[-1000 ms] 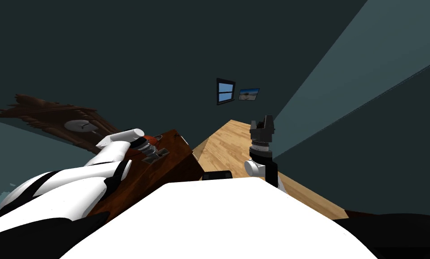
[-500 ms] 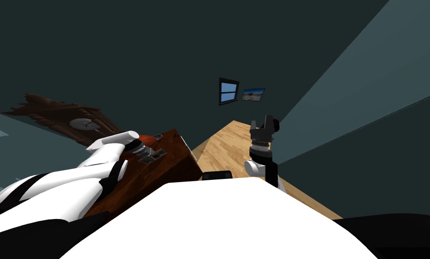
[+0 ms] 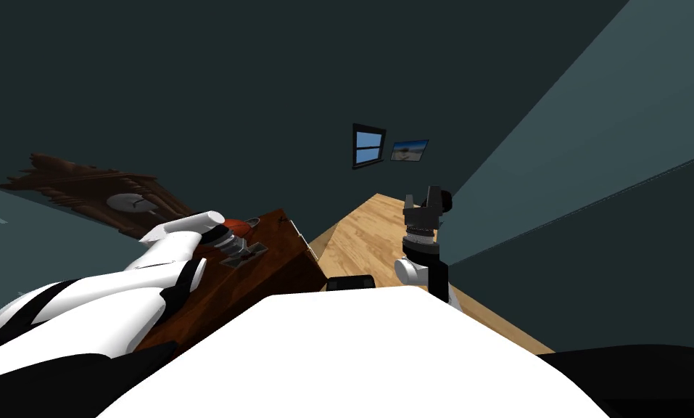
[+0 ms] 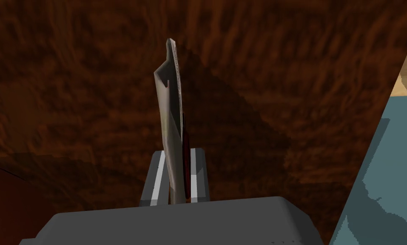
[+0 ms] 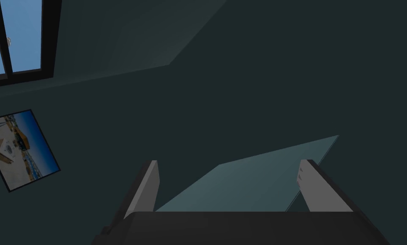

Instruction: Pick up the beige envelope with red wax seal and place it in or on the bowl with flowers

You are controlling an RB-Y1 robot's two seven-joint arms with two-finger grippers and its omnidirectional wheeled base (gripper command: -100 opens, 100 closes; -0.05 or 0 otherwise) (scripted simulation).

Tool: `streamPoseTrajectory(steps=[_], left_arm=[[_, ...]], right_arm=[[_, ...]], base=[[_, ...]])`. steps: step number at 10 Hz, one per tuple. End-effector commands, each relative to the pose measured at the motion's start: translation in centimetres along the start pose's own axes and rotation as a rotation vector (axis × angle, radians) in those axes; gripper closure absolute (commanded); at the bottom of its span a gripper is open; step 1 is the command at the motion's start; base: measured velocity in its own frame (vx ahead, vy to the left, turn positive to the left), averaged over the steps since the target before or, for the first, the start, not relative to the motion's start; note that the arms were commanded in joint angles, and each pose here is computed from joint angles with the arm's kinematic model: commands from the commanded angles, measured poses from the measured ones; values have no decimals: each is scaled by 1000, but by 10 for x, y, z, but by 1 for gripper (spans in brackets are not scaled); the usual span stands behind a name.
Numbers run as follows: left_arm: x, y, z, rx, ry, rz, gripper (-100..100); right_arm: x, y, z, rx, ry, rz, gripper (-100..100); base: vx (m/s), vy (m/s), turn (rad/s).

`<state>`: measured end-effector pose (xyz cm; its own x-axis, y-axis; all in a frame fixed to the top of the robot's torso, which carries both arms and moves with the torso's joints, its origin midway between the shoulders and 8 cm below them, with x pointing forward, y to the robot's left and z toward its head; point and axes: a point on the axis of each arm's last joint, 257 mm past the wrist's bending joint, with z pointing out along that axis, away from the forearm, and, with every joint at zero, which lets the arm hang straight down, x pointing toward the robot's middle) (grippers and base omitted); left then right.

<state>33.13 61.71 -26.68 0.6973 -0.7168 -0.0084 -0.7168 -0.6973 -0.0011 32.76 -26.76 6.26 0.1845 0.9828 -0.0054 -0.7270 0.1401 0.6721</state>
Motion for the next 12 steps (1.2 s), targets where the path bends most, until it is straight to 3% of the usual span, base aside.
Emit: streamPoseTrajectory(steps=[1, 2, 3, 12], left_arm=[[0, 0, 0, 0, 0, 0, 100], [0, 0, 0, 0, 0, 0, 0], [8, 1, -1, 0, 0, -12, 100], [56, 8, -12, -5, -3, -90, 100]], right_arm=[[0, 0, 0, 0, 0, 0, 0], [0, 0, 0, 0, 0, 0, 0], [0, 0, 0, 0, 0, 0, 0], [0, 0, 0, 0, 0, 0, 0]], base=[[0, 0, 0], [0, 0, 0], [-45, 63, -129], [-83, 91, -103]])
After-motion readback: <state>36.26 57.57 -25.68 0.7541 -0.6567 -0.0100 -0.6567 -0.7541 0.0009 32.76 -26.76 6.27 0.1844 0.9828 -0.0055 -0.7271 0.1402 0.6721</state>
